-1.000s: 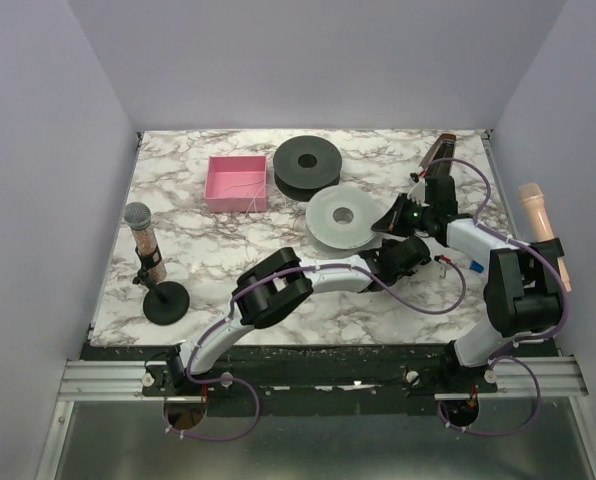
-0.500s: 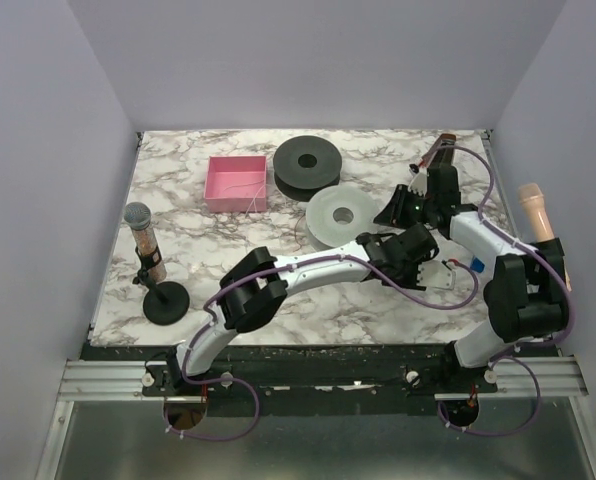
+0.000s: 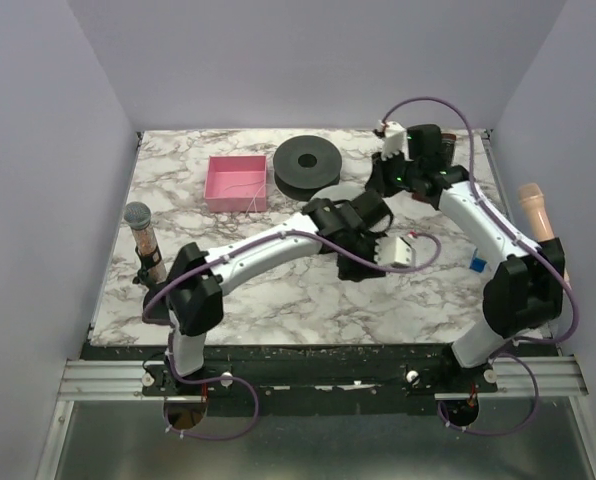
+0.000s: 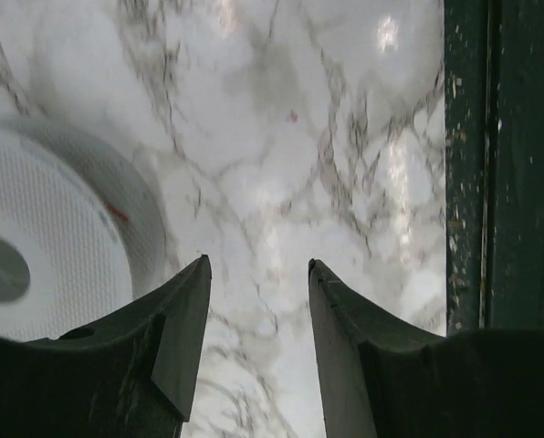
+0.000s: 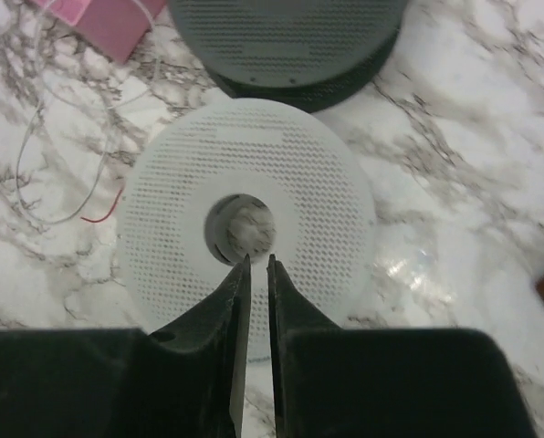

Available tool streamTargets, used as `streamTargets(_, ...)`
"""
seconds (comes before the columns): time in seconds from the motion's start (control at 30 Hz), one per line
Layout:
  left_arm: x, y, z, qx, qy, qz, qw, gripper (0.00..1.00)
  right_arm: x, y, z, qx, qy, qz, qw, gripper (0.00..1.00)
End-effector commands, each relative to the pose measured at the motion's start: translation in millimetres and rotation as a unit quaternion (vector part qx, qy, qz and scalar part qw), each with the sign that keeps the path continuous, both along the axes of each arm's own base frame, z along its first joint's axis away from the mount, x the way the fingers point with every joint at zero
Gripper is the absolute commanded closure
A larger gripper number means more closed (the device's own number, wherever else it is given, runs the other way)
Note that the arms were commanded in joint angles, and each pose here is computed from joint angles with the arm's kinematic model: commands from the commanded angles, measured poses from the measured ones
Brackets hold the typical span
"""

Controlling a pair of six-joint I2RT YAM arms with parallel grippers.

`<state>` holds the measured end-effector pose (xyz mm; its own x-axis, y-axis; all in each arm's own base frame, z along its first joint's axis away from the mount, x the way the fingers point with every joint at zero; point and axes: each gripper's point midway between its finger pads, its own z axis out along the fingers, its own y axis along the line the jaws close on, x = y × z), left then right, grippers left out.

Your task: Wrap the cables

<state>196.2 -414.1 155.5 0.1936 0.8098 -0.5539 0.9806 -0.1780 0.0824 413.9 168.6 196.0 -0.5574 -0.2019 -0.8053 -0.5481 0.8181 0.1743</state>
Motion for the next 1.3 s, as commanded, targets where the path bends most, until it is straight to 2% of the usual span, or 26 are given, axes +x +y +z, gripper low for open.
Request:
streamTargets(0.0, 0.9, 76.8, 12.6, 0.019, 0.076, 0.044, 0.996, 0.45, -14.2, 32.4, -38.8, -0.125, 0.018, 0.1, 0.987, 0.86)
streamTargets(0.23, 12.3, 145.0, 16.0, 0.008, 0.101, 0.112, 0.988, 0.45, -19.3, 65.8, -72.5, -0.163, 0.048, 0.161, 0.972, 0.99)
streamTargets(0.43, 64.8, 187.1, 3.3, -0.017, 0.085, 0.236, 0.968, 0.44, -25.0, 62.2, -108.9, -0.235, 0.081, 0.164, 0.955, 0.99)
streamTargets(0.63, 86.3, 205.0, -6.9, -0.02, 0.079, 0.285, 0.955, 0.44, -27.8, 58.9, -134.2, -0.266, 0.108, 0.137, 0.948, 0.99)
streamTargets(0.8, 97.4, 213.0, -8.8, -0.026, 0.081, 0.307, 0.948, 0.44, -20.2, 36.9, -148.4, -0.296, 0.122, 0.038, 0.947, 0.99)
streamTargets(0.97, 101.0, 216.2, -9.1, -0.028, 0.08, 0.316, 0.945, 0.44, -12.6, 25.2, -146.3, -0.298, 0.125, -0.049, 0.945, 0.99)
streamTargets(1.17, 103.0, 217.3, -5.4, -0.034, 0.073, 0.318, 0.945, 0.44, -10.7, -4.7, -138.3, -0.211, 0.161, -0.165, 0.95, 0.99)
streamTargets(1.27, 103.2, 217.0, -6.1, -0.035, 0.073, 0.317, 0.945, 0.44, -19.5, -21.7, -141.8, -0.229, 0.166, -0.181, 0.942, 0.99)
